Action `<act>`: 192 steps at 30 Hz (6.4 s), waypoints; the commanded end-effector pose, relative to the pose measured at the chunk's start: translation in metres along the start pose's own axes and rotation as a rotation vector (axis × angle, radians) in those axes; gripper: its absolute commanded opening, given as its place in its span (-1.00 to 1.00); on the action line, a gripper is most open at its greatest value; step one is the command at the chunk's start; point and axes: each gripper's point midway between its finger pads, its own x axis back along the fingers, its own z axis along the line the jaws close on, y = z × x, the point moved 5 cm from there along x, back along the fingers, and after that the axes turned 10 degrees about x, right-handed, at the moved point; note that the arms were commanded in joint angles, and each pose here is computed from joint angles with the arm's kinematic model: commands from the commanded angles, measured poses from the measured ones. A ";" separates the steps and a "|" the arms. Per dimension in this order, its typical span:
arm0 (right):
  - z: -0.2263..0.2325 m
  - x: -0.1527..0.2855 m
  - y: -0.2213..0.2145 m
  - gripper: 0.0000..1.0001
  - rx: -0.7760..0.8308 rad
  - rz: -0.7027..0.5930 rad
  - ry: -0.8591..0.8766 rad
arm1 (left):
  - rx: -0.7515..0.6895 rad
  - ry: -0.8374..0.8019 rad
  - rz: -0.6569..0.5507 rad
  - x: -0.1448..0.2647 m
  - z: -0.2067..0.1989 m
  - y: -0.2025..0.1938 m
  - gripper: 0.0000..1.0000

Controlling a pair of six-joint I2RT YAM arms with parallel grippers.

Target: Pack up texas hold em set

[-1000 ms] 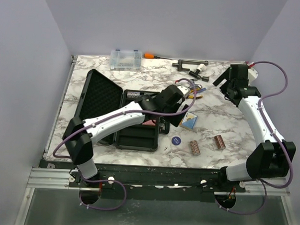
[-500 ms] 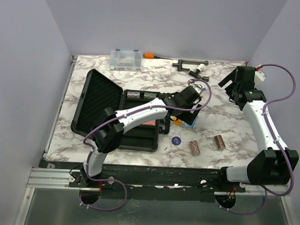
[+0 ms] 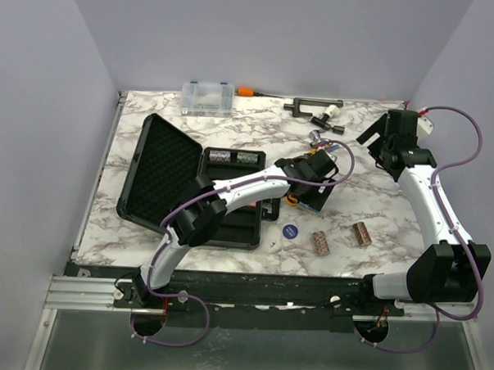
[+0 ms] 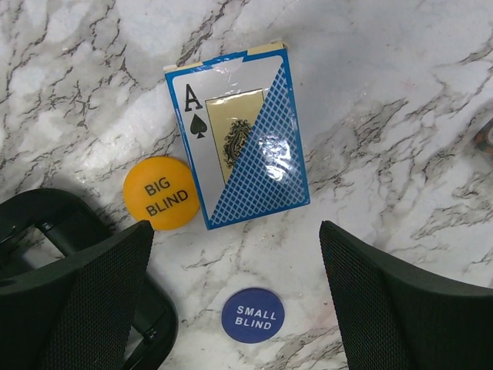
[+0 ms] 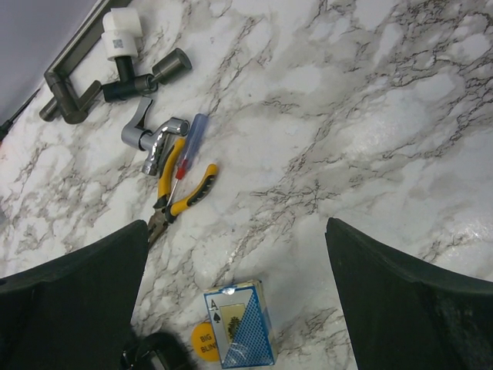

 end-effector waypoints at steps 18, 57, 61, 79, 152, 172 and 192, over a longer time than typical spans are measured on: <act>0.002 -0.008 -0.009 1.00 -0.007 0.034 0.023 | -0.003 0.005 -0.007 -0.039 -0.014 0.003 0.75; 0.005 -0.017 -0.017 1.00 -0.004 0.064 0.040 | -0.019 0.118 -0.046 -0.059 -0.011 -0.006 -0.10; 0.004 -0.015 -0.015 1.00 -0.003 0.058 0.031 | -0.021 0.093 -0.061 -0.044 -0.015 -0.001 -0.21; 0.004 -0.011 -0.013 1.00 -0.007 0.046 0.036 | 0.012 -0.135 -0.086 0.056 -0.021 -0.005 -0.24; 0.015 -0.020 -0.031 1.00 0.014 0.130 0.130 | 0.190 0.605 -0.218 0.135 0.242 -0.054 -0.32; 0.015 -0.022 -0.032 1.00 0.017 0.131 0.127 | 0.159 0.511 -0.174 0.113 0.232 -0.054 -0.32; 0.011 -0.024 -0.032 1.00 0.024 0.121 0.099 | 0.162 0.479 -0.111 0.115 0.226 -0.056 -0.32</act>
